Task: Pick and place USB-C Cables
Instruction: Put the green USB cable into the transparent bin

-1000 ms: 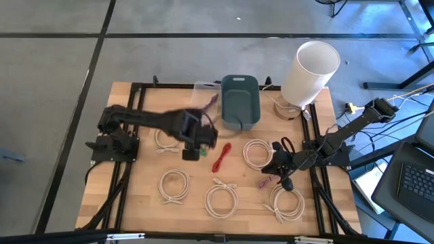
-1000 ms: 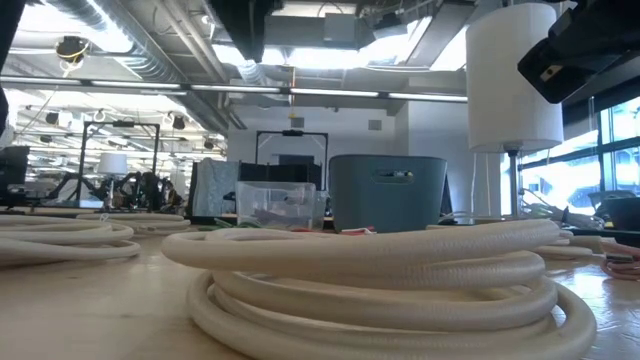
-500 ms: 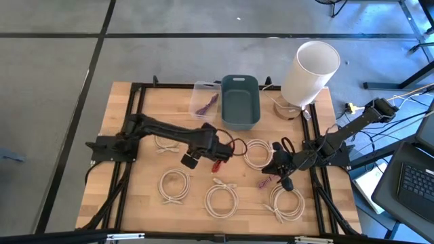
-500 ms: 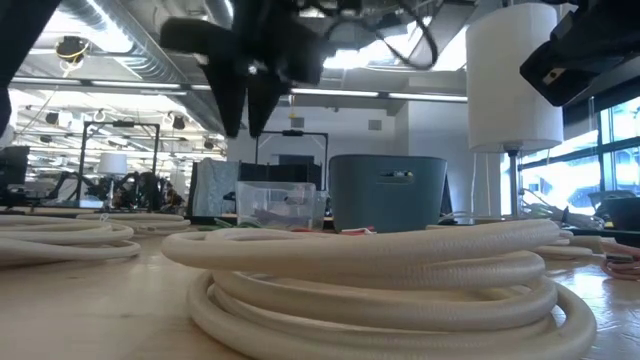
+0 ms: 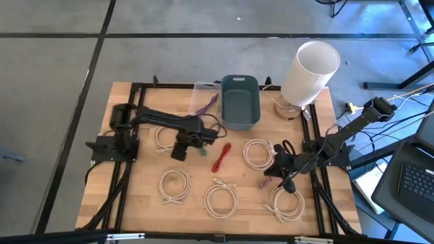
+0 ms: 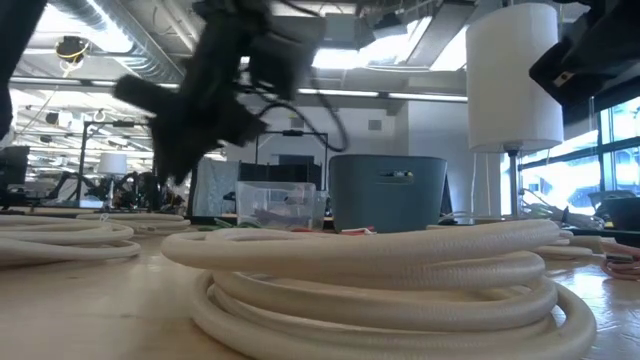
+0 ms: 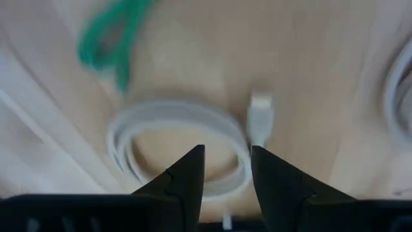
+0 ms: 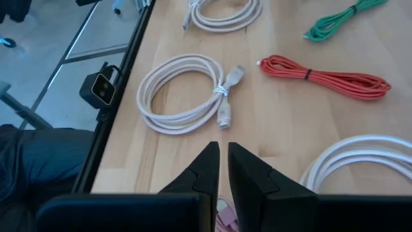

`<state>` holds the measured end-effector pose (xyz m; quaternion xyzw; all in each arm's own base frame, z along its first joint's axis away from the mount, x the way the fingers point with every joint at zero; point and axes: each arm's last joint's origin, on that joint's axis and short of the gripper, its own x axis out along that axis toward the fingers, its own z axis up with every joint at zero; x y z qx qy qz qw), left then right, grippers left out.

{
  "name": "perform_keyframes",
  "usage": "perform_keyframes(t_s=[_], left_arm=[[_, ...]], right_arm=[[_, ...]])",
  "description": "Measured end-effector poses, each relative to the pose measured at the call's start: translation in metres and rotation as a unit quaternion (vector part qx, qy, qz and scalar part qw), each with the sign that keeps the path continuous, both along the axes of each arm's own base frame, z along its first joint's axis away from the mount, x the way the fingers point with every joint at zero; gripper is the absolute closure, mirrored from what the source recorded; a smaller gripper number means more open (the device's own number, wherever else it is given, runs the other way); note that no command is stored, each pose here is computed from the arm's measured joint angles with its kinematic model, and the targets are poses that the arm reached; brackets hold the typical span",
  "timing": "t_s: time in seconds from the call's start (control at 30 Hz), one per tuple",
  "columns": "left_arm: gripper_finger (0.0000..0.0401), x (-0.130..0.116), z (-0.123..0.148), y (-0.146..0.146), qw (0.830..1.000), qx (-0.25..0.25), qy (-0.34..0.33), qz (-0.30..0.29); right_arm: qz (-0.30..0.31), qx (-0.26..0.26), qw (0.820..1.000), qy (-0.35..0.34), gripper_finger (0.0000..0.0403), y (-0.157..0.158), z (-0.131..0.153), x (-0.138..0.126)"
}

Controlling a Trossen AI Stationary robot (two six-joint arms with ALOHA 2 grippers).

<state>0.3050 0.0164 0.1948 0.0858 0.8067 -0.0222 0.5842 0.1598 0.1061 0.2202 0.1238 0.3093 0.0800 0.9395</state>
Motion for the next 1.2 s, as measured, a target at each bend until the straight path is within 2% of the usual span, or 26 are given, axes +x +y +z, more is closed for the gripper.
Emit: perform_keyframes(t_s=[0.13, 0.27, 0.37, 0.47, 0.6, 0.67, 0.8, 1.2], left_arm=[[0.0286, -0.034, 0.004, 0.003, 0.999, 0.013, -0.043, 0.029], [0.0287, -0.046, 0.014, 0.005, 0.983, 0.006, -0.177, 0.042], [0.0286, -0.042, 0.021, 0.002, 0.956, -0.019, -0.292, 0.003], [0.0286, -0.037, 0.025, -0.001, 0.930, -0.024, -0.355, -0.092], [0.0286, -0.030, 0.020, -0.003, 0.905, -0.002, -0.360, -0.227], [0.0286, -0.027, 0.014, -0.001, 0.901, 0.006, -0.343, -0.265], [0.0286, -0.021, 0.000, 0.005, 0.908, 0.026, -0.315, -0.274], [0.0285, -0.010, -0.045, 0.021, 0.933, 0.000, -0.243, -0.265]], right_arm=[[-0.011, -0.007, 1.000, -0.005, 0.0366, -0.001, 0.000, 0.000], [-0.031, -0.022, 0.999, -0.016, 0.0366, -0.002, 0.001, 0.001], [-0.044, -0.029, 0.998, -0.021, 0.0366, -0.003, 0.001, 0.002], [-0.049, -0.030, 0.998, -0.024, 0.0366, -0.004, 0.001, 0.002], [-0.052, -0.022, 0.998, -0.027, 0.0366, -0.003, 0.002, 0.002], [-0.056, -0.017, 0.998, -0.025, 0.0366, -0.003, 0.002, 0.002], [-0.057, -0.014, 0.998, -0.026, 0.0366, -0.003, 0.002, 0.002], [-0.062, -0.017, 0.998, -0.028, 0.0366, -0.003, 0.002, 0.002]])
